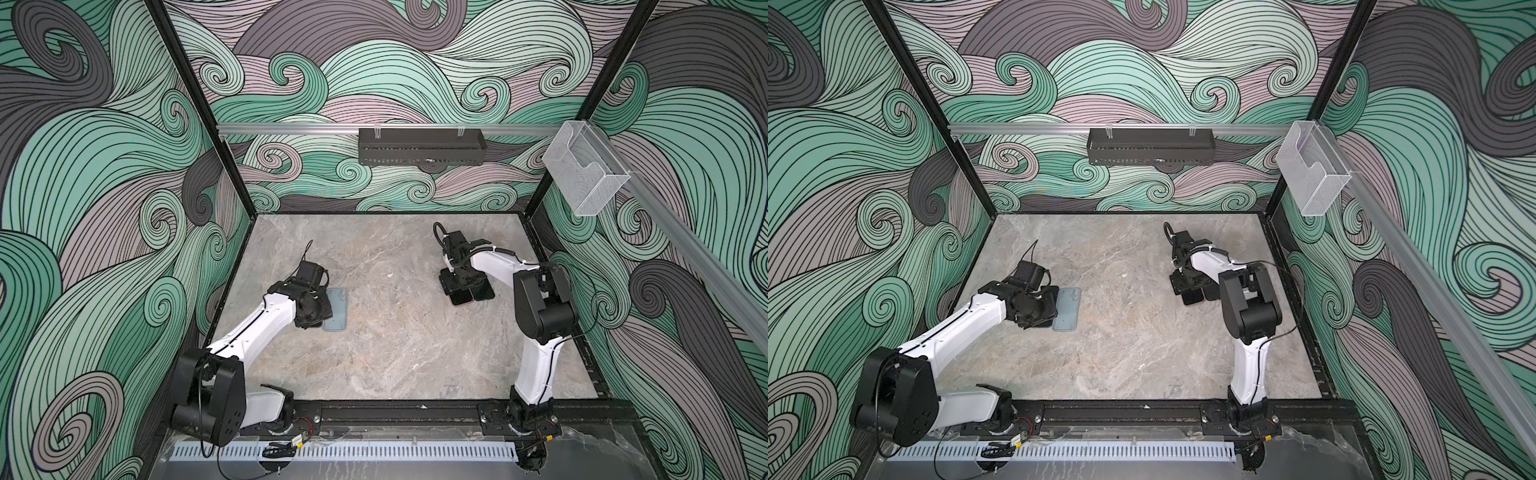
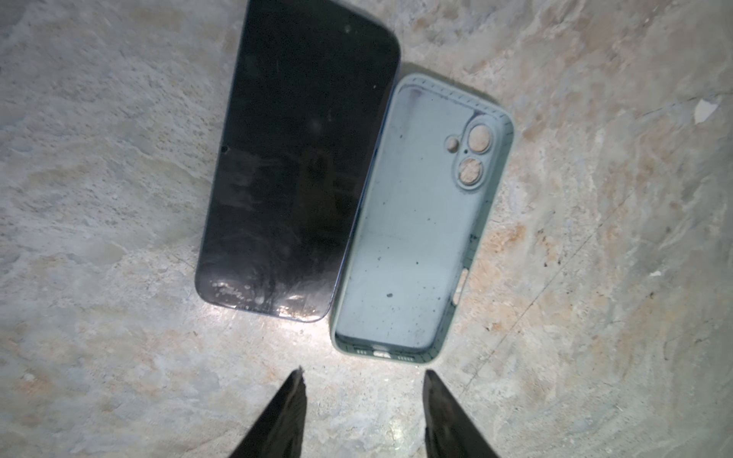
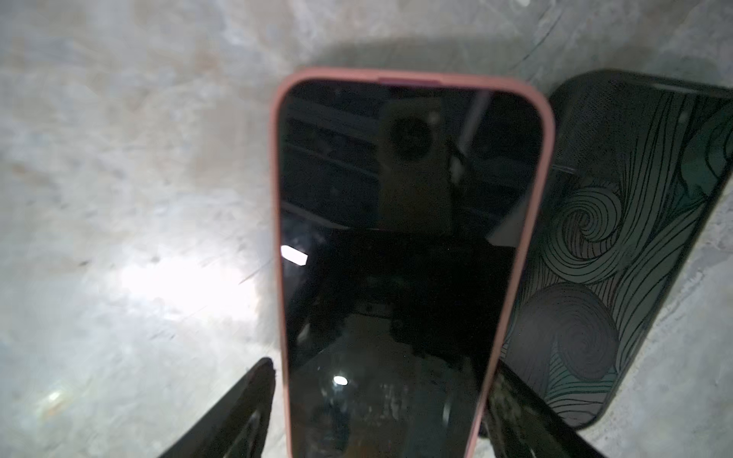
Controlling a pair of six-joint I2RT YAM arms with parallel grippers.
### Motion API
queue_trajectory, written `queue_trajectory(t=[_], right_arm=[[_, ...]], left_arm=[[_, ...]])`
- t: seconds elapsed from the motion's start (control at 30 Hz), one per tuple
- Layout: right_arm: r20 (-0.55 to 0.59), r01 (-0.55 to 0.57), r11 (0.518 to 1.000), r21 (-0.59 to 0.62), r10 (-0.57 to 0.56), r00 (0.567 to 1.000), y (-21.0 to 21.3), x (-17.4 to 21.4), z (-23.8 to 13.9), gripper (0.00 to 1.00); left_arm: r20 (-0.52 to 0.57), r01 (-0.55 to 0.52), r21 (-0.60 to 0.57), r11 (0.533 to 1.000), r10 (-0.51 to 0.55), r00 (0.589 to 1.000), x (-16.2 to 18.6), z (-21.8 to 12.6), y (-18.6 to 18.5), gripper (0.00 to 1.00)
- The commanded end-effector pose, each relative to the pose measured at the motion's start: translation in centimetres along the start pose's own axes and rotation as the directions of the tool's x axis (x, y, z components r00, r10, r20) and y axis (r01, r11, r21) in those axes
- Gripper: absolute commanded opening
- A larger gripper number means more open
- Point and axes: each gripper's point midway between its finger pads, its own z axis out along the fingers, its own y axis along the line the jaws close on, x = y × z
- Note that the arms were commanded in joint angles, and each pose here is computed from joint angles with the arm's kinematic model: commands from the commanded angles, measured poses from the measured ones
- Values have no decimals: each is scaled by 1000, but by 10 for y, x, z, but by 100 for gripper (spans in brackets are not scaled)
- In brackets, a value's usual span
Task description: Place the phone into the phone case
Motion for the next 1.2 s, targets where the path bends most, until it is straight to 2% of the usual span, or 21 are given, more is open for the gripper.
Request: queue_trajectory(t=[0.0, 0.1, 0.27, 0.5, 0.73, 1.0, 1.17], right_arm=[[69, 33, 999, -18, -31, 997, 27, -1, -41, 81], [117, 72, 995, -68, -63, 991, 68, -2, -59, 81], [148, 101, 987, -122, -82, 986, 112, -4, -70, 78], [219, 142, 920, -364, -63, 974, 226, -11, -86, 69], [224, 174, 882, -438, -81, 971, 317, -15, -76, 59], [201, 205, 859, -470, -122, 972, 372, -5, -57, 53], [184, 191, 892, -409, -125, 975, 372, -6, -36, 47]], left_arm=[[11, -27, -9, 1000, 27, 1000, -16, -7, -5, 49], [23, -21, -9, 1000, 21, 1000, -25, -8, -7, 49], [34, -17, 2, 1000, 17, 999, -31, -16, -7, 48], [69, 69, -3, 998, -68, 995, -28, -27, 27, 49], [126, 163, 27, 986, -165, 978, -32, -40, 40, 49], [196, 275, -13, 961, -268, 943, -33, -53, 68, 51], [259, 306, 32, 952, -303, 917, -35, -60, 73, 52]])
